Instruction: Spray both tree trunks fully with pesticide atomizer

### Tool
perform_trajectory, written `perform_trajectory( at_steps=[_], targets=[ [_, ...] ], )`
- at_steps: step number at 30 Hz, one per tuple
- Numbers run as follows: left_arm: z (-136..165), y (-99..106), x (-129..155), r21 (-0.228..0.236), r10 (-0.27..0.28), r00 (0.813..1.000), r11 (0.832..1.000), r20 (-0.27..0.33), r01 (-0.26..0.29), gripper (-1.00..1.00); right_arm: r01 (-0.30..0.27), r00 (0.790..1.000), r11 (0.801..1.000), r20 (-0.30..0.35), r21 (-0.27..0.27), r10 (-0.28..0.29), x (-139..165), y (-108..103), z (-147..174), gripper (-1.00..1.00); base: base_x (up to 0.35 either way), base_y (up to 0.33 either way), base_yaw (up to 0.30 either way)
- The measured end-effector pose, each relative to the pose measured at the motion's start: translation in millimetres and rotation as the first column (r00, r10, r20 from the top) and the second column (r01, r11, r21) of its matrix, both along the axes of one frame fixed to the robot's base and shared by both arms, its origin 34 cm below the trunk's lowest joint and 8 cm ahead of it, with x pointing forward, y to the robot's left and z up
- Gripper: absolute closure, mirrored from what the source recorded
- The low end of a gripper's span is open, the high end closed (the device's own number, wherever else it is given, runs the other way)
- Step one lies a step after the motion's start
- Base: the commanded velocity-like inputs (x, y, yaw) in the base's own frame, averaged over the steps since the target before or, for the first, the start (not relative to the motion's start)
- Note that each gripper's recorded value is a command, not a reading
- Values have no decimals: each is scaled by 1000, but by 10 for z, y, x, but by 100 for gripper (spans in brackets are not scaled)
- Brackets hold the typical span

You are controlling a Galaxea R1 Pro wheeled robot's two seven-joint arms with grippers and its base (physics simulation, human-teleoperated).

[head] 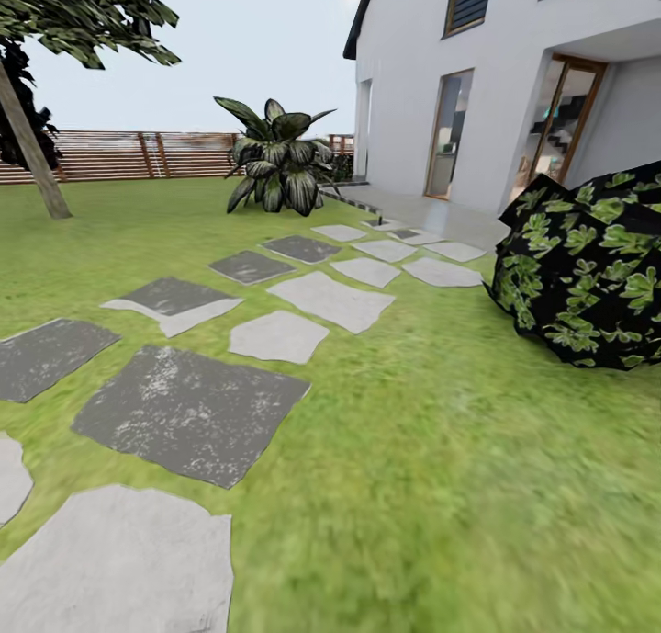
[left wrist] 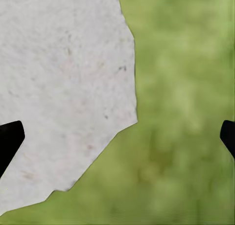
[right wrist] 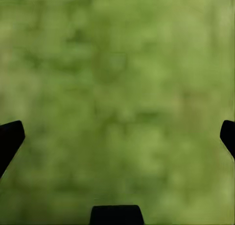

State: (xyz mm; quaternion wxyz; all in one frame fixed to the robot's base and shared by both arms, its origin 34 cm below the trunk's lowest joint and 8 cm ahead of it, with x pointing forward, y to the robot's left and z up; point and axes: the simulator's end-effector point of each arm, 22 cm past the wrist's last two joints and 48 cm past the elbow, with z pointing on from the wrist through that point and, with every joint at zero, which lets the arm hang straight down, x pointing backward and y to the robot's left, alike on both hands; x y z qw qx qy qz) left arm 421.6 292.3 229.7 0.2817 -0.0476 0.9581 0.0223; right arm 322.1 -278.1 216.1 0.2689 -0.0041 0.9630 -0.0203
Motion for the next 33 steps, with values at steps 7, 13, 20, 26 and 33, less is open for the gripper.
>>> perform_trajectory(
  at_steps=[7, 13, 20, 26, 33],
  targets=[
    [0, 0, 0, 0, 0, 1000, 1000, 0, 0, -100, -2, 1000, 1000, -1, 1, 2, -2, 7, -1, -100, 338, 0, -229],
    [1, -1, 2, 0, 0, 1000, 1000, 0, 0, -100, -3, 1000, 1000, -1, 1, 3, -2, 10, -1, -100, 338, 0, -151],
    [1, -1, 3, 0, 0, 1000, 1000, 1, 0, -100, -2, 1000, 1000, -1, 1, 2, -2, 10, -1, -100, 338, 0, -11],
    [0, -1, 1, 0, 0, 1000, 1000, 0, 0, -100, -2, 1000, 1000, -1, 1, 2, -2, 10, -1, -100, 338, 0, -1],
    [12, -1, 11, 0, 0, 1000, 1000, 4, 0, -100, -2, 1000, 1000, 4, 1, 2, 12, 10, 8, -100, 338, 0, 0]
  ],
)
